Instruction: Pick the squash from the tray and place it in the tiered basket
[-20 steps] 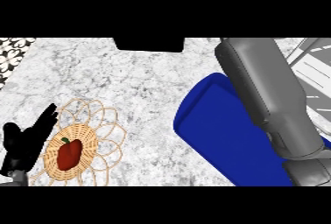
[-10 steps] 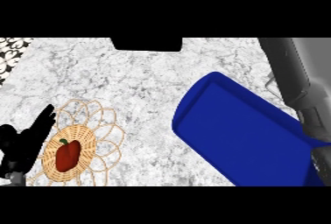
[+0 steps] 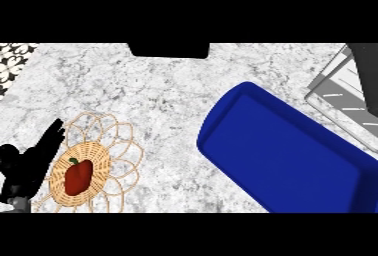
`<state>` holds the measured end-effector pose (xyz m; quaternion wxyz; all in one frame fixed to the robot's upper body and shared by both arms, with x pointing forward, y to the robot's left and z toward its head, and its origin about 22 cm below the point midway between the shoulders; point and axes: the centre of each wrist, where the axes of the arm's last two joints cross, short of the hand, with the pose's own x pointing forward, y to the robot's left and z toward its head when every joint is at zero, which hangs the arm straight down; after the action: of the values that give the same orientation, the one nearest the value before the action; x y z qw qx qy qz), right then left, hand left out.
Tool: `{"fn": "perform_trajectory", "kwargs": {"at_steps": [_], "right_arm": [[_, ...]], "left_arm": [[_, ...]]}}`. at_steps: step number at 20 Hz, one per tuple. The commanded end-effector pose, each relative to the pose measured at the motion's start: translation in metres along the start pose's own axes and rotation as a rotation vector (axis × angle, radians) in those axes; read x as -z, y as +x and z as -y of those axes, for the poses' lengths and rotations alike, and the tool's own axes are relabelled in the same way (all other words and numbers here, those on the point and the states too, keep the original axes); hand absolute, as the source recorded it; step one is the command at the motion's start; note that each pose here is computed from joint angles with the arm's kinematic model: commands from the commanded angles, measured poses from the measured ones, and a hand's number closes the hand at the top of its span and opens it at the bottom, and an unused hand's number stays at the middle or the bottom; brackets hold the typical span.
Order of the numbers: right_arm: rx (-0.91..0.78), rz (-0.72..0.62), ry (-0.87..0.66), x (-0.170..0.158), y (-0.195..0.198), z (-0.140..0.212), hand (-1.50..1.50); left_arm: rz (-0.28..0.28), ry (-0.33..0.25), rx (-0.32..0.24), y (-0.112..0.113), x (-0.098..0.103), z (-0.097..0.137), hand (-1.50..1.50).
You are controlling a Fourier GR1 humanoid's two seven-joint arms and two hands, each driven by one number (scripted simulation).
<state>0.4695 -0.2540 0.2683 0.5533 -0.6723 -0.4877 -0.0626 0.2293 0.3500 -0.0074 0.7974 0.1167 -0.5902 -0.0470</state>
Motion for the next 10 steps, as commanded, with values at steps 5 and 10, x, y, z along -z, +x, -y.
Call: {"fn": "perform_trajectory", "kwargs": {"at_steps": [5,10], "right_arm": [[0.086,-0.024,-0.042,0.052,-0.044,0.009,1.50],[-0.458,0.104,-0.031,0.065,-0.086,-0.003,1.50]], "left_arm": [[-0.035,-0.023,0.014,-0.003,-0.003,0.013,0.00],[-0.019,0.004,-0.006,-0.001,0.000,0.005,0.00]]}}
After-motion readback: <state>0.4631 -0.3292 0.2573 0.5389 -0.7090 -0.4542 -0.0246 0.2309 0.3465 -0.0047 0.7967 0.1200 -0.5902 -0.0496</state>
